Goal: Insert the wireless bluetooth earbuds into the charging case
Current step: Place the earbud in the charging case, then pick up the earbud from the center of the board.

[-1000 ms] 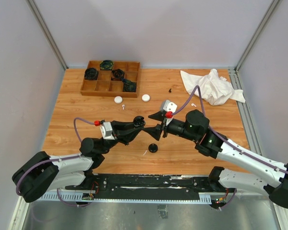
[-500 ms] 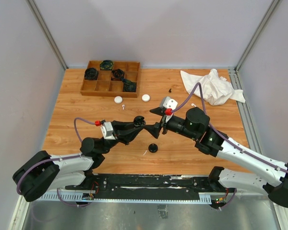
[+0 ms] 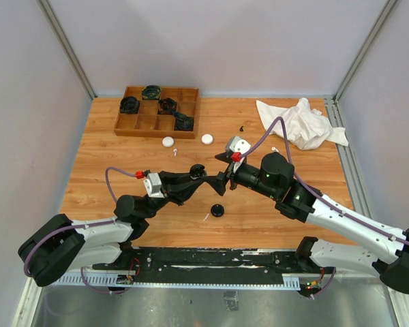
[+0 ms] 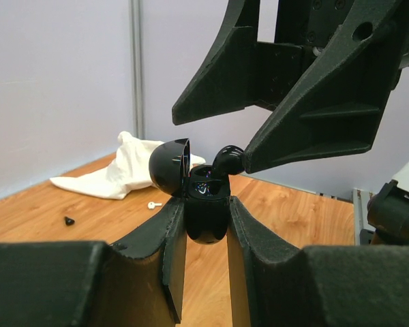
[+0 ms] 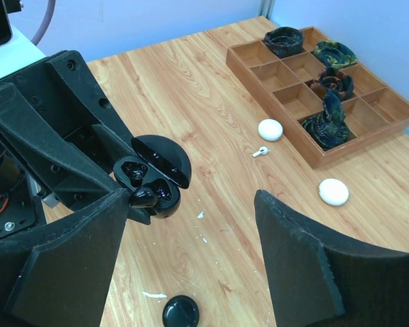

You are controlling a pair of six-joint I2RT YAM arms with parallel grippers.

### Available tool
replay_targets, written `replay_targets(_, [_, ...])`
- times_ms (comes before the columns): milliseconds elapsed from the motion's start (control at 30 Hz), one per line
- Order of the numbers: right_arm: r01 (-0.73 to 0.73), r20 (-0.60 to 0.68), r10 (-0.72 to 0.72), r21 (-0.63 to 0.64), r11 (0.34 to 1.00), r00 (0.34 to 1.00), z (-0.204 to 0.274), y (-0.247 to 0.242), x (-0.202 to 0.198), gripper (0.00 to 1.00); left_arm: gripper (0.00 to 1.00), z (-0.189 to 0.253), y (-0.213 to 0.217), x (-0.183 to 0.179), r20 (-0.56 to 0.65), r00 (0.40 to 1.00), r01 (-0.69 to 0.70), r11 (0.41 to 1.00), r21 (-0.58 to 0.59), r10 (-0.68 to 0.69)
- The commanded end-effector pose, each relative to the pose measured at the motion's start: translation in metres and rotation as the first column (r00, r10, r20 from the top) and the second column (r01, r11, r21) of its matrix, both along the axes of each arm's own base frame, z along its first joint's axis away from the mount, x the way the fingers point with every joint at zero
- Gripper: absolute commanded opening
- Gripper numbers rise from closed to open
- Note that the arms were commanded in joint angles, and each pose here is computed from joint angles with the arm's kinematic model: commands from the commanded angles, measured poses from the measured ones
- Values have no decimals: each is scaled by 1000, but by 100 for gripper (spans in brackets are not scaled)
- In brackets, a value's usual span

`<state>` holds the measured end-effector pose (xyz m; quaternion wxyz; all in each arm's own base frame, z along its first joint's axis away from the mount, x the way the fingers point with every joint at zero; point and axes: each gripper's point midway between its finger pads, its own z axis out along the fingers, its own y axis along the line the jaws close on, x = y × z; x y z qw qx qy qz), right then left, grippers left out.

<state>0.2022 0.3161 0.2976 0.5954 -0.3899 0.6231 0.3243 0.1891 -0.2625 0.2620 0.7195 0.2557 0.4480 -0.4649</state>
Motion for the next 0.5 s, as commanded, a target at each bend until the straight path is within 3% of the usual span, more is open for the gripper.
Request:
replay_targets(0, [61,53,-61,-8,998,997,9,-11,3,75,0,19,4,-5,65,998,2,999,-44,0])
replay_targets(467, [106,51,-102,-79,991,993,-3,-21,12,76,0,12,4,-3,48,999,-7,1000,-28,8])
